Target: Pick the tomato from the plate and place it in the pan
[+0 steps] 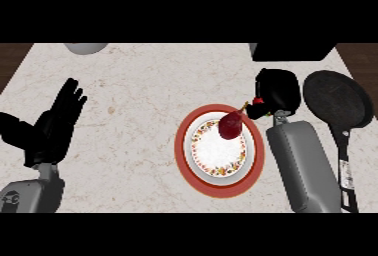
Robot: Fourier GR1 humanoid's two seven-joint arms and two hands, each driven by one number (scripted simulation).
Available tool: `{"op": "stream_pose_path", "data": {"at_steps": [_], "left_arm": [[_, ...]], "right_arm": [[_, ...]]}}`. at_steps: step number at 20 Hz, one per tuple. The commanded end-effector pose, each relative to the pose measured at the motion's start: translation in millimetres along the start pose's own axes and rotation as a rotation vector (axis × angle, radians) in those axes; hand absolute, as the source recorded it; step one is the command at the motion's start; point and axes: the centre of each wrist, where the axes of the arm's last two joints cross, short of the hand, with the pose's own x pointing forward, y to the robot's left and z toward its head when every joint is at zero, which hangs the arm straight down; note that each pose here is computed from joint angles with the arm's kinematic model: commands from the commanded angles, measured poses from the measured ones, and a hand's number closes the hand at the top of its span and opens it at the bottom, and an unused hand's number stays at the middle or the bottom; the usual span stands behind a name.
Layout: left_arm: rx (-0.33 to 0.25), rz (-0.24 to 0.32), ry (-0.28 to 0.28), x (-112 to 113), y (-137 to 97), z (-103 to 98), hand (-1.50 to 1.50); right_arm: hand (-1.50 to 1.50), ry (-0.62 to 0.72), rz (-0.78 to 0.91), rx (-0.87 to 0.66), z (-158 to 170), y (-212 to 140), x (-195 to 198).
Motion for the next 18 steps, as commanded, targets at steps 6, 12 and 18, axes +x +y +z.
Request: {"op": "stream_pose_path", "data": {"at_steps": [6,12,18], "left_arm": [[-0.026,0.003,-0.005,-4,-7,12,0.00],[-0.003,0.000,-0.014,17,-9,3,0.00],[-0.014,-0.007,-0.026,15,-3,3,0.00]], "right_arm": [[1.50,0.209,-0.017,-0.221,9,-86,41],[1.50,0.308,-0.088,-0.287,-19,-112,-10],[1.50,0.377,-0.145,-0.318,-27,-100,-71]]}}
